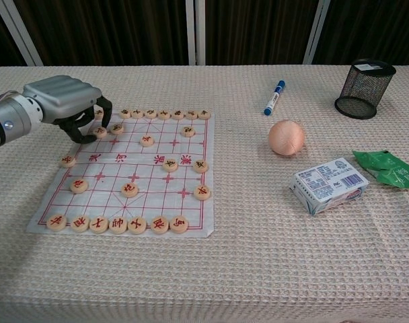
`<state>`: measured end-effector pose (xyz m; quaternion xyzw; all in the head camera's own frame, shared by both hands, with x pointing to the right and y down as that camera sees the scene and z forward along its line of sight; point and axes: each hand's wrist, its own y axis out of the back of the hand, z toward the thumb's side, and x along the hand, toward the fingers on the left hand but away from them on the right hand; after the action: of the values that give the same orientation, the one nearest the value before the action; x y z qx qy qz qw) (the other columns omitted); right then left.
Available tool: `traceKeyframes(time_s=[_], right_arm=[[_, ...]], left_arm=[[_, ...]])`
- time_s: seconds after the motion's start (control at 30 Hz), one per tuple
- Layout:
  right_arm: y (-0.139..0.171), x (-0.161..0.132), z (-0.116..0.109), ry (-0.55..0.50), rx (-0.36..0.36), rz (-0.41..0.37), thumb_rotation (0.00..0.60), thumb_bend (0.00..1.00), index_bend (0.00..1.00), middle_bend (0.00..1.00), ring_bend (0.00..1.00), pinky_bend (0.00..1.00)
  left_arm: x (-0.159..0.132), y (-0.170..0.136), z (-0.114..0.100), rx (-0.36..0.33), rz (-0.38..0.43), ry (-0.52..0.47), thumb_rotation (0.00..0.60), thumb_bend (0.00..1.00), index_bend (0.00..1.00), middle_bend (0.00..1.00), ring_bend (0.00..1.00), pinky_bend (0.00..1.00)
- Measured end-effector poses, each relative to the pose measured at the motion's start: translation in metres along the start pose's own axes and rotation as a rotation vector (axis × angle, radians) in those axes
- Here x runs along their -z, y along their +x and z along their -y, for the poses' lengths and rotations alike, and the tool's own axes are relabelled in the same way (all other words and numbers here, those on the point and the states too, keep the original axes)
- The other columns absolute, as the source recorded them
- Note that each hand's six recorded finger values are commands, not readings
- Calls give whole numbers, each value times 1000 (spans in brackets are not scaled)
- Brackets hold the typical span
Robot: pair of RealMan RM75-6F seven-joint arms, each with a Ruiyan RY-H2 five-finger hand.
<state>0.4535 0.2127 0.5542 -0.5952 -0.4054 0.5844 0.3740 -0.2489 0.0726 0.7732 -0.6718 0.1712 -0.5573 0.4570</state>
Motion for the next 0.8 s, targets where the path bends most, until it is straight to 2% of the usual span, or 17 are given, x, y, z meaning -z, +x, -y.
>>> traceKeyframes(time_s=[0.23, 0.53, 0.8], right_arm=[[0, 0, 0, 3, -2, -2, 600, 505, 0, 0, 0, 0], [1, -1, 0, 10, -5, -13, 600, 505, 0, 0, 0, 0], [3, 0, -2, 14, -4, -23, 600, 504, 0, 0, 0, 0]], left_arm=[[0, 0, -1, -6, -7, -23, 600, 335, 490, 862, 754, 854], [-7, 1, -15, -52, 7, -32, 600, 336, 491, 863, 755, 855], [-17, 7, -18, -35, 20, -19, 600, 335, 491, 866, 756, 856]])
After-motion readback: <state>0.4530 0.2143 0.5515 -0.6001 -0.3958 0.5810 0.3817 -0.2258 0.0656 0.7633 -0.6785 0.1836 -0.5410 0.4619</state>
